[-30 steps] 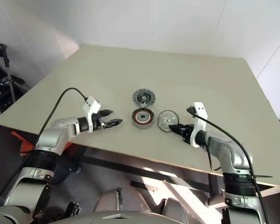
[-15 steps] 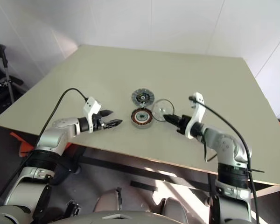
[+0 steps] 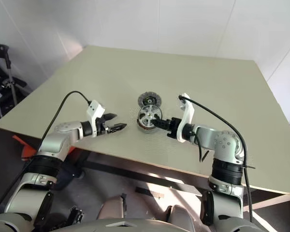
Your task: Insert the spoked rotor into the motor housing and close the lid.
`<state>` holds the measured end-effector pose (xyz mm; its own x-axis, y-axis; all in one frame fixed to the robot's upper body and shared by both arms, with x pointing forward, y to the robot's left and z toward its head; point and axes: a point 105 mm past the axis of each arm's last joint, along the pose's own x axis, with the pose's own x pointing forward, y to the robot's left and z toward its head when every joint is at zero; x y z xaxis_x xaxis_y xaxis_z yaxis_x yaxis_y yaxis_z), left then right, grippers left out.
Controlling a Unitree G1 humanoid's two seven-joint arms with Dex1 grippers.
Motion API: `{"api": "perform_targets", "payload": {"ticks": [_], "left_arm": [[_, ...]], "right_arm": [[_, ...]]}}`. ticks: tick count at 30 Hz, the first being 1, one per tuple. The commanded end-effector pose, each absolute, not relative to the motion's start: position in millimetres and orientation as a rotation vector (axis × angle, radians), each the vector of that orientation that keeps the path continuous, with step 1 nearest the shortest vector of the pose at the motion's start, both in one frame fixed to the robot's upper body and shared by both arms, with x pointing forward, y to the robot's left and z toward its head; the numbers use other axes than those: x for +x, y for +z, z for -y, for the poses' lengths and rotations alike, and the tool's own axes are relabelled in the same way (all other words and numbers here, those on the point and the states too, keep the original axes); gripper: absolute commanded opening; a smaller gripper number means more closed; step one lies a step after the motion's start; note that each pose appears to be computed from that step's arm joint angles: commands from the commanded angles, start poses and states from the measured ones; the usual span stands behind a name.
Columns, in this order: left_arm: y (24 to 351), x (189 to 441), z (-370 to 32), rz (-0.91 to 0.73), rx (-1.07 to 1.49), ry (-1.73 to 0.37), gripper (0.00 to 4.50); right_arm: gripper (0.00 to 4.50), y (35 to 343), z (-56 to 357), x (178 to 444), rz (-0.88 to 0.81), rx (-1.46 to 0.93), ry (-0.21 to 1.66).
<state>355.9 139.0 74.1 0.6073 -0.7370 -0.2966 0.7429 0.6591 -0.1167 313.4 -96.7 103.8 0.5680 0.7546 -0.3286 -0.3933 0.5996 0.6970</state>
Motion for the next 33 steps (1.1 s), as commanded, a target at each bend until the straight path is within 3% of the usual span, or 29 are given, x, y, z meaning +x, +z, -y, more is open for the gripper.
{"api": "perform_targets", "payload": {"ticks": [1, 16, 33], "left_arm": [[89, 359, -139, -0.273, 0.034, -0.856, 4.5], [97, 356, -138, -0.236, 0.022, -0.865, 4.5], [94, 357, -136, -0.243, 0.029, -0.871, 4.5]], "right_arm": [[0.93, 109, 90, 320, -0.655, 0.588, 0.728], [0.93, 98, 75, 344, -0.694, 0.599, 0.693], [0.93, 100, 81, 351, -0.674, 0.625, 0.66]]}}
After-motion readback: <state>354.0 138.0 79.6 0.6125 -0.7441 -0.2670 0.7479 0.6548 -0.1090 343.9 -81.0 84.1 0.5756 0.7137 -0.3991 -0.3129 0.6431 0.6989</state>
